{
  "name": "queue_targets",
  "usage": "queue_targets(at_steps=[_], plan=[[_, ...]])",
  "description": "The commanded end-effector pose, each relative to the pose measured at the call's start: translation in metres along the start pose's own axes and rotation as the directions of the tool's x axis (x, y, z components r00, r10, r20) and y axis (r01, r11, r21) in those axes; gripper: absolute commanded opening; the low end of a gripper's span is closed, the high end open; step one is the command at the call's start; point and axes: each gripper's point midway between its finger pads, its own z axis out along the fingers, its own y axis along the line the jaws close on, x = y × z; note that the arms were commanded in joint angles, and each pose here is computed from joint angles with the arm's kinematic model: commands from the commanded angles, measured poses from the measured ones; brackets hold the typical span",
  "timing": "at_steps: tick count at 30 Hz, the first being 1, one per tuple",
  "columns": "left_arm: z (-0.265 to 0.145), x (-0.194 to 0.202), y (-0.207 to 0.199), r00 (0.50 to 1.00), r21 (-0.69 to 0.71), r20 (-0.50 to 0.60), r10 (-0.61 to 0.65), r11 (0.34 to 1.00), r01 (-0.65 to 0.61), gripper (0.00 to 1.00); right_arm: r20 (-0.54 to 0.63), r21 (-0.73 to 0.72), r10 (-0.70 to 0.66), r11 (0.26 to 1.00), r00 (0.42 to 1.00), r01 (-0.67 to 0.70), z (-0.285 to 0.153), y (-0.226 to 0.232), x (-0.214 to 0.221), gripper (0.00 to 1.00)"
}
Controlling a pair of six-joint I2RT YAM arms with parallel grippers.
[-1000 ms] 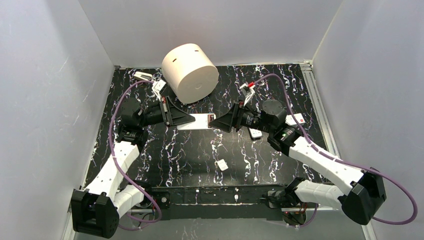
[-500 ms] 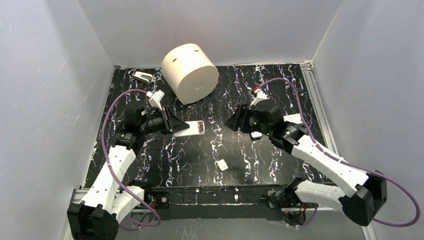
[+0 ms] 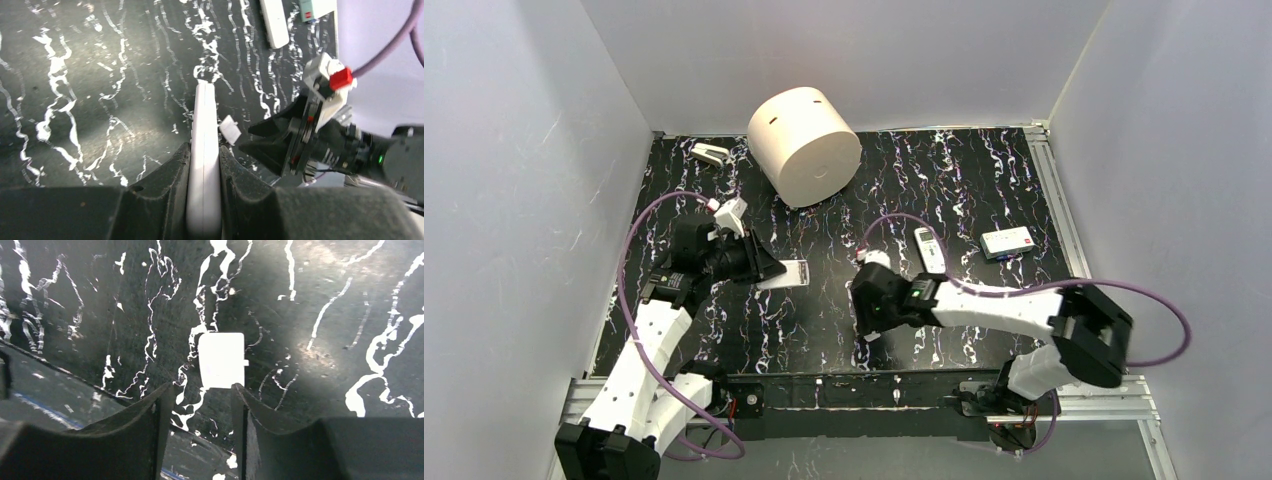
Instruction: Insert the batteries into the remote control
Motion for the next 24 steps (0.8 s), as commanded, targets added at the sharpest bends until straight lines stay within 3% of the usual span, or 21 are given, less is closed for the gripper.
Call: queue_targets(at_steps=[1, 6, 15, 24], plan=[[-0.007, 0.003, 0.023, 1.0, -0.136, 0.014, -0.003, 0.991, 0.005, 0.0, 0.01, 0.122, -0.094, 0.988, 0.996, 0.092, 0.012, 0.01, -0.001, 0.51], [-0.009, 0.005, 0.033, 1.0, -0.189, 0.023, -0.005, 0.982, 0.009, 0.0, -0.036, 0.193, -0.169, 0.966, 0.985, 0.173, 0.027, 0.017, 0.01, 0.47], [-0.007, 0.008, 0.036, 1.0, -0.192, 0.019, -0.009, 0.981, 0.012, 0.0, -0.072, 0.22, -0.191, 0.954, 0.979, 0.202, 0.037, 0.015, 0.016, 0.39], [-0.004, 0.008, 0.035, 1.0, -0.177, 0.013, -0.012, 0.984, 0.014, 0.0, -0.097, 0.243, -0.208, 0.943, 0.973, 0.226, 0.049, 0.01, 0.022, 0.21]])
